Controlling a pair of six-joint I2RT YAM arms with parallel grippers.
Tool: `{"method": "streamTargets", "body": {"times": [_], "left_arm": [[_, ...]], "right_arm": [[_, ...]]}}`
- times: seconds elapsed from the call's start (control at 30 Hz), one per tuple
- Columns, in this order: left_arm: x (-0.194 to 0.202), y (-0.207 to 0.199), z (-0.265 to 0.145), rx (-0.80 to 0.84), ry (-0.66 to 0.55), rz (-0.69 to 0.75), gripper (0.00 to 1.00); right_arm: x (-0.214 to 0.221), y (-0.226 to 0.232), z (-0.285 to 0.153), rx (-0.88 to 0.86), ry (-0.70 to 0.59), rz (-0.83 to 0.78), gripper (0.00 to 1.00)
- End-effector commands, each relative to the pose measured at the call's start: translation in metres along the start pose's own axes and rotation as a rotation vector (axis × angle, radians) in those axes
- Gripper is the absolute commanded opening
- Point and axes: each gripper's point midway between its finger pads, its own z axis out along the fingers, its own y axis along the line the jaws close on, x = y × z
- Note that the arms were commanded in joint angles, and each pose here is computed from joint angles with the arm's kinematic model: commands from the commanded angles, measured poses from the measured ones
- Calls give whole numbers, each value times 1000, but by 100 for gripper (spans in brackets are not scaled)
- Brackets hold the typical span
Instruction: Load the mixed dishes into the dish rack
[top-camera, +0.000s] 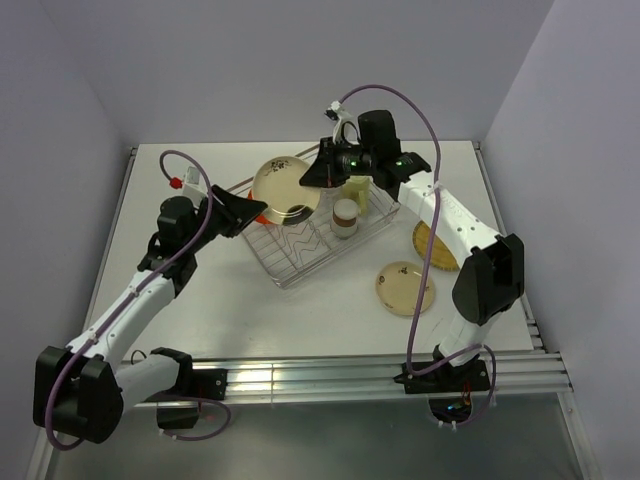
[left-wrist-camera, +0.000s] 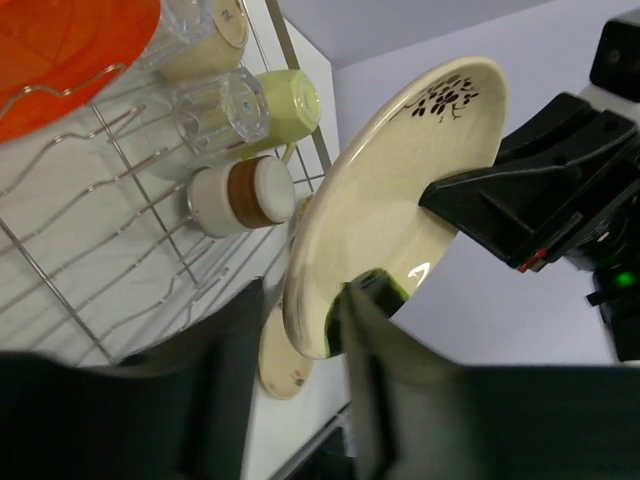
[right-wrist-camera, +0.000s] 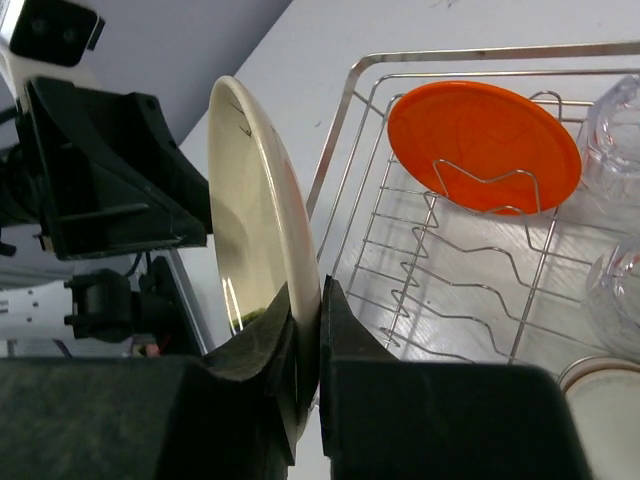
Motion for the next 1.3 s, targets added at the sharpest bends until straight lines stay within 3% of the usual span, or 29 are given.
{"method": "streamTargets", "body": {"times": [0.0,0.07,0.2,0.33,0.5,0.53,0.63,0.93,1.27], "left_arm": [[-12,-17,-8,49,-64,64,49],[-14,-17,-13,41,-81,104,64],[-25,-6,-28,-50,-149,193,74],[-41,10,-54,-182,-241,311,77],[-42,24,-84,-277,-285,363,79],[-41,28,-87,-290,-288,363,79],[-40,33,-99,-304,-315,362,79],[-29,51,-117,-327,-333,350,79],[-23,61,-122,-338,-334,351,79]], "right_arm": [[-23,31,-11,-113,-50,-180,0],[-24,32,-12,-130,-45,-279,0],[-40,28,-13,-127,-37,-576,0],[-56,13,-8,-51,5,-864,0],[-48,-4,12,40,131,-1388,0],[-46,-4,18,64,167,-1562,0],[-36,-10,30,68,197,-1787,0],[-46,-12,58,56,210,-1951,0],[-20,-16,85,-26,266,-1955,0]]}}
